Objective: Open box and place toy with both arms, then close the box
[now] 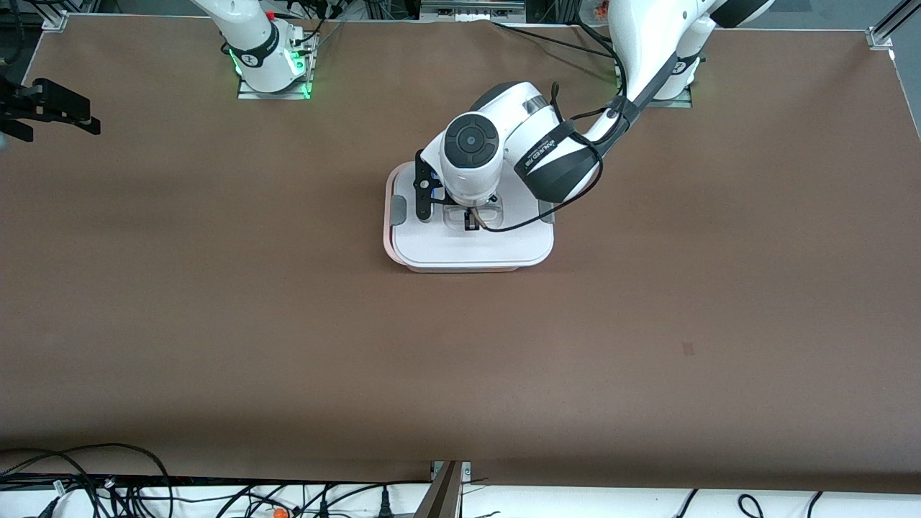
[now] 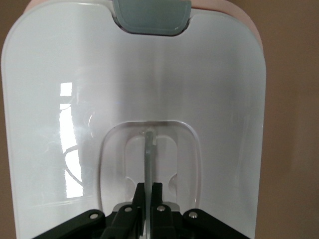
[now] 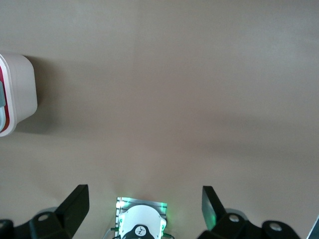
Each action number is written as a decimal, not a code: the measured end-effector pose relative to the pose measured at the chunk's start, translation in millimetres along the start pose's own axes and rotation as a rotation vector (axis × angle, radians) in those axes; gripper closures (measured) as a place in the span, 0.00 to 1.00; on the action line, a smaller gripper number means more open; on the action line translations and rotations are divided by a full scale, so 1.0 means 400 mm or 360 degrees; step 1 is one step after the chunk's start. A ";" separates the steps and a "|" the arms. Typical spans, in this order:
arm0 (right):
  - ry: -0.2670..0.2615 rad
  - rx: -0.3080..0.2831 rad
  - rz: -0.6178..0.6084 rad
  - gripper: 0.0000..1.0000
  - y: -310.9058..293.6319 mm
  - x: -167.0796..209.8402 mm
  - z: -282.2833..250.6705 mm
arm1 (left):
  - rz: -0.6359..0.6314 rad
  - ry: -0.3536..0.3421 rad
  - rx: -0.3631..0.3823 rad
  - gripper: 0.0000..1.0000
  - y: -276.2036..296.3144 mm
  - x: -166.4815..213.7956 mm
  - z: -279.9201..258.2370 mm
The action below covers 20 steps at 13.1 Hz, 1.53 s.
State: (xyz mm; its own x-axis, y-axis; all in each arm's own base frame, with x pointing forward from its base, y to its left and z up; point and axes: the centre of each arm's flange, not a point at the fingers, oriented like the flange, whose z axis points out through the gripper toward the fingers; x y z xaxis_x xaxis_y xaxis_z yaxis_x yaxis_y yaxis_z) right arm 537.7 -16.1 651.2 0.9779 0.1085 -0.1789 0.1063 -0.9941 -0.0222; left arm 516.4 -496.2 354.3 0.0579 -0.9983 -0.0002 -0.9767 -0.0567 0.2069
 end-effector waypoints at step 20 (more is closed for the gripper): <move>-0.0070 -0.0019 0.0103 0.00 0.031 -0.001 0.036 | -0.0039 0.0035 0.0028 0.93 0.016 0.030 0.002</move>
State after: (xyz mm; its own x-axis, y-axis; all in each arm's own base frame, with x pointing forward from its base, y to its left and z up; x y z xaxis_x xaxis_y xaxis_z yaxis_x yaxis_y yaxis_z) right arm 536.2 -28.4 636.9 0.9740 0.0435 -0.2223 0.0452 -0.9990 0.0025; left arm 510.8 -508.6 355.0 0.0860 -0.9962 0.0165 -0.9785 -0.0814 0.1897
